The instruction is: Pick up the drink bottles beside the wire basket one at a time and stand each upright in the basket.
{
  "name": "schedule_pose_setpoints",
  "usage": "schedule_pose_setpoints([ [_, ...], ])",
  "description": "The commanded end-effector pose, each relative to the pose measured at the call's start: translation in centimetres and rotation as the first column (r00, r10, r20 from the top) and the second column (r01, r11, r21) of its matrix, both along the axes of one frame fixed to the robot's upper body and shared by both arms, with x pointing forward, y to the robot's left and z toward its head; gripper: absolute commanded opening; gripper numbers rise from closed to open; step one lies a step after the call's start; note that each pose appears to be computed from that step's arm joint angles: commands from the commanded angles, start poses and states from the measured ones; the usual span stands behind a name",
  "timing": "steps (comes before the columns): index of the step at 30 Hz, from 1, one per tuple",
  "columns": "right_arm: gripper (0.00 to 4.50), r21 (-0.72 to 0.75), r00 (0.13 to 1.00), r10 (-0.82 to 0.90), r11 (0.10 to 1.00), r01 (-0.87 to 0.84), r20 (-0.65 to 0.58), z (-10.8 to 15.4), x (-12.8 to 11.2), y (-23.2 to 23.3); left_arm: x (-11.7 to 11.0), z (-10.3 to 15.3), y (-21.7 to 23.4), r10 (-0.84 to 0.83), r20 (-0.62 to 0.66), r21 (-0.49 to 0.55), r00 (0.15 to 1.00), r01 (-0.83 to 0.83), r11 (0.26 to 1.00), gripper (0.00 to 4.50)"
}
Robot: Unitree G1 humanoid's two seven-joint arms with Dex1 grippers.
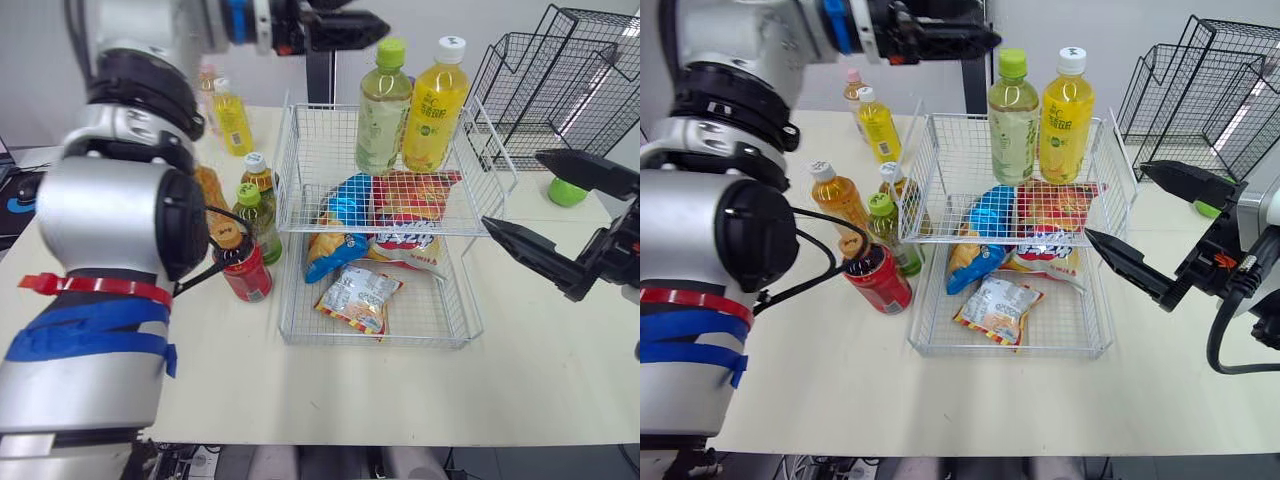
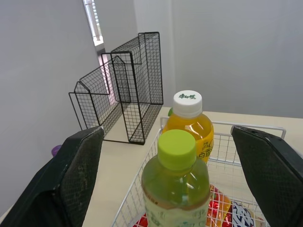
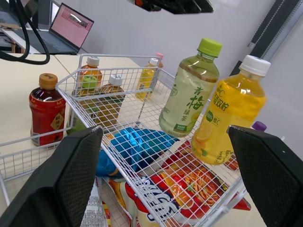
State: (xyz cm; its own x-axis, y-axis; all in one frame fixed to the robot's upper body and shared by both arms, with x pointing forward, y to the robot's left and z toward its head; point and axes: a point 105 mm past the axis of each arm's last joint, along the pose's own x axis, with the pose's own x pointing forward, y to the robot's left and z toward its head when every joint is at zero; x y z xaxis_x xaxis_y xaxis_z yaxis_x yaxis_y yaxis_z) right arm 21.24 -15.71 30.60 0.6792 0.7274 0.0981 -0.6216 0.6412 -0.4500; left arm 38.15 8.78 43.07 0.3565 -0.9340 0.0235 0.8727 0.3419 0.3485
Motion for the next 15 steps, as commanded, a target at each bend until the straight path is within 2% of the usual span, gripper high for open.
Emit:
schedule_pose_setpoints([
  [1, 4.5, 0.001, 0.999, 0.038, 0.999, -0.038, 0.038, 0.7, 0.2, 0.4, -1.7, 2.4, 3.3, 0.057, 0.05, -0.08, 0.997, -0.052, 0.995, 4.47],
  [5, 4.5, -0.001, 0.996, 0.087, 0.996, -0.087, 0.031, 0.7, 0.7, 0.9, -3.2, 1.5, 6.8, 0.146, 0.047, -0.076, 0.988, -0.142, 0.987, 4.47],
  [9, 4.5, -0.004, 0.989, 0.142, 0.99, -0.142, 0.033, 0.7, 1.2, 1.6, -4.4, -0.7, 10.9, 0.293, 0.032, -0.049, 0.956, -0.291, 0.955, 4.47],
  [12, 4.5, -0.023, 0.982, 0.187, 0.982, -0.187, 0.019, 0.1, 1.7, 2.5, -4.6, -3.5, 15.1, 0.45, 0.043, -0.004, 0.892, -0.45, 0.893, 4.47],
  [15, 4.5, -0.044, 0.975, 0.22, 0.974, -0.22, 0.0, -0.7, 2.1, 3.3, -4.8, -6.3, 18.6, 0.544, -0.03, 0.005, 0.839, -0.544, 0.839, 4.47],
])
